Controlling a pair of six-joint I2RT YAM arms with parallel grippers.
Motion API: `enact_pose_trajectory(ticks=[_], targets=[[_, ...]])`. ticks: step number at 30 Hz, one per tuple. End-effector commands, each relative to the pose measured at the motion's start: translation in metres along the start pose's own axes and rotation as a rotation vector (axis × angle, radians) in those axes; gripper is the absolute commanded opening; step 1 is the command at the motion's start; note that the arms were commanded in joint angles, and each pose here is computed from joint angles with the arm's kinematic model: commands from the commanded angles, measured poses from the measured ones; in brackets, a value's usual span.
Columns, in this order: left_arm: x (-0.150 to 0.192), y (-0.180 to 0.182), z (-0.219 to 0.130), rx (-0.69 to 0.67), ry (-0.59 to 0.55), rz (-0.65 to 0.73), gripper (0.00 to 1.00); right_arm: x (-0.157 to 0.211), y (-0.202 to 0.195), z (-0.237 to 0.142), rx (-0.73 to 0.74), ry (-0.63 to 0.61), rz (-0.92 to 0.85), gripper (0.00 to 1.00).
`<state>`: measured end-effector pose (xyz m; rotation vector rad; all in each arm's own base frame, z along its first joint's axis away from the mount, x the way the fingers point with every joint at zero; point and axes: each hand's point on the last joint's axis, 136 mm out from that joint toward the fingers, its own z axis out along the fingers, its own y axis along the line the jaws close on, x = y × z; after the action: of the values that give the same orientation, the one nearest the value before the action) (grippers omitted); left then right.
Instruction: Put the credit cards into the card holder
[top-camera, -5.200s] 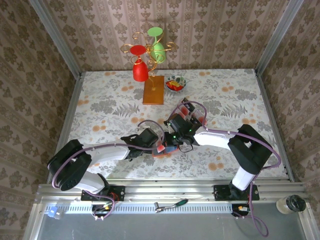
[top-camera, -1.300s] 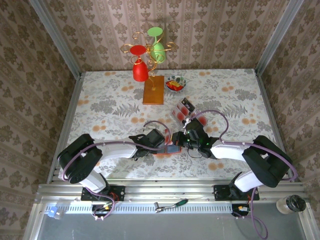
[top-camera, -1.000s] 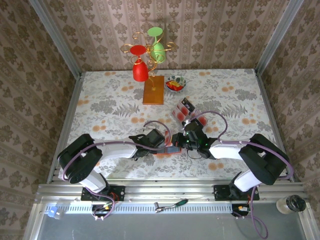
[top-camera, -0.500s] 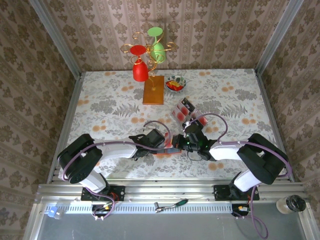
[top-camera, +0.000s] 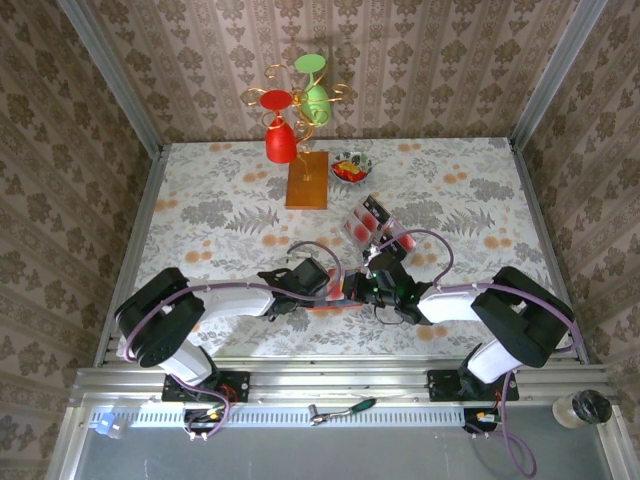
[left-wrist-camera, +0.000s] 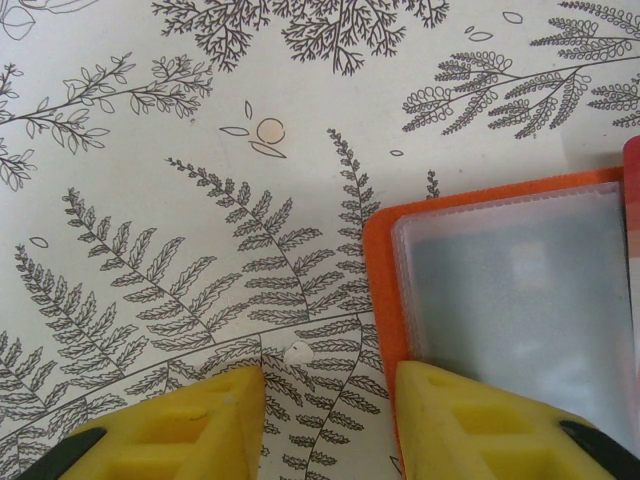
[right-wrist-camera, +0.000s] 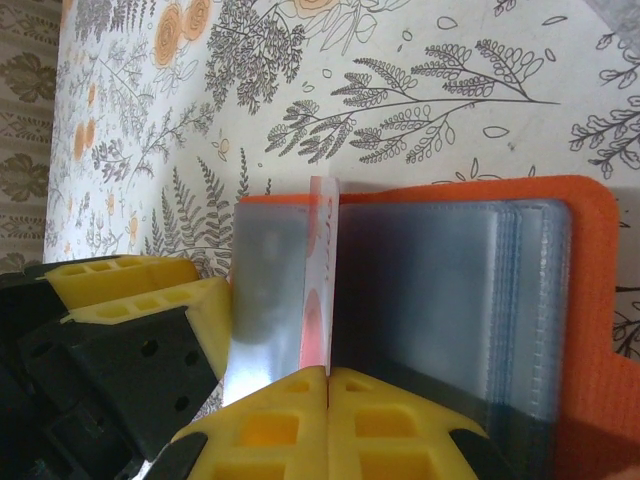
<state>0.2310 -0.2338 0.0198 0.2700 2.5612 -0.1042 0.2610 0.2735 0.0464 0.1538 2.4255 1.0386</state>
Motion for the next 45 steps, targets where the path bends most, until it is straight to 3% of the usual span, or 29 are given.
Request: enact_pose_trajectory(ticks=[1, 45], targets=[[0.02, 0.007, 0.005, -0.037, 0.067, 0.036, 0.41, 0.012, -0.013, 0.001, 0.037, 0.027, 0.001, 0.0], [0.019, 0.007, 0.005, -0.039, 0.065, 0.038, 0.4, 0.032, -0.03, -0.006, 0.08, 0.097, -0.006, 0.0]])
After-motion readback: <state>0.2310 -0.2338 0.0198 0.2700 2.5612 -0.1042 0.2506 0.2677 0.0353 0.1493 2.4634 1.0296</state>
